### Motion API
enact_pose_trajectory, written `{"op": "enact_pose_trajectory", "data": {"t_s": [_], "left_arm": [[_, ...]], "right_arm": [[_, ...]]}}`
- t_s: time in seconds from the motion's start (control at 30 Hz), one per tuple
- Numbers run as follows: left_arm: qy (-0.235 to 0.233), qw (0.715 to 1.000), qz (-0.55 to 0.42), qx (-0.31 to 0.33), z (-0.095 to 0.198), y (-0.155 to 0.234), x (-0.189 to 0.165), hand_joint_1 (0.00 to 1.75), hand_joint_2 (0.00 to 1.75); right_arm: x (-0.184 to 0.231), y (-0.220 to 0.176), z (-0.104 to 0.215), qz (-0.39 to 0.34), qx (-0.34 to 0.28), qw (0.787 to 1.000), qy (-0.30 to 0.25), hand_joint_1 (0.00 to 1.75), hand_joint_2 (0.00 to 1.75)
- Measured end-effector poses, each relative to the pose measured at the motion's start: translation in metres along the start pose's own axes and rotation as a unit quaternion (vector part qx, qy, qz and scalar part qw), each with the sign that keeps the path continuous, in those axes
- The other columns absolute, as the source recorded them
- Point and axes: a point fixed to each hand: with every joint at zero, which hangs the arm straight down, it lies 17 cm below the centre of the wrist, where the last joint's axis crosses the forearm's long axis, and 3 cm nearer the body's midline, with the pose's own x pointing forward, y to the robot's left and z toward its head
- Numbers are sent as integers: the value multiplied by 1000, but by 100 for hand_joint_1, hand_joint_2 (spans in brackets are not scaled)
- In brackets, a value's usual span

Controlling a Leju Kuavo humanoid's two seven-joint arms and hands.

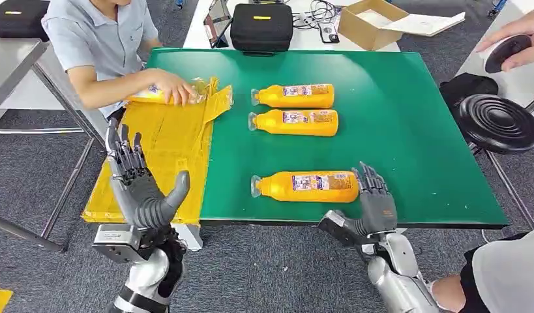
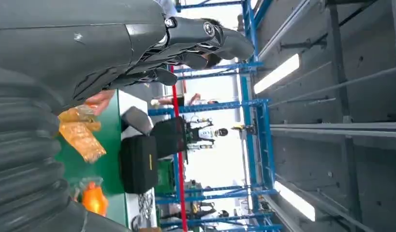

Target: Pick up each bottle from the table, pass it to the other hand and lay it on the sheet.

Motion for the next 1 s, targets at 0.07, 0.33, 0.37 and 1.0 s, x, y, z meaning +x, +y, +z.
{"op": "enact_pose_trajectory", "data": {"t_s": [0.07, 0.33, 0.37, 1.0], "left_arm": [[1, 1000, 5, -4, 0, -4, 0, 0, 175], [6, 999, 27, -16, -6, -17, -3, 0, 175], [5, 999, 28, -17, -7, -19, -2, 0, 175], [9, 998, 52, -46, -11, -45, -3, 0, 175]], "right_arm": [[-6, 1, -5, 12, 8, 1000, 2, 0, 175], [-26, 1, -19, 31, 27, 999, 16, 0, 175], [-27, 1, -20, 35, 29, 999, 15, 0, 175], [-52, 23, -29, 6, 110, 991, 69, 0, 175]]}}
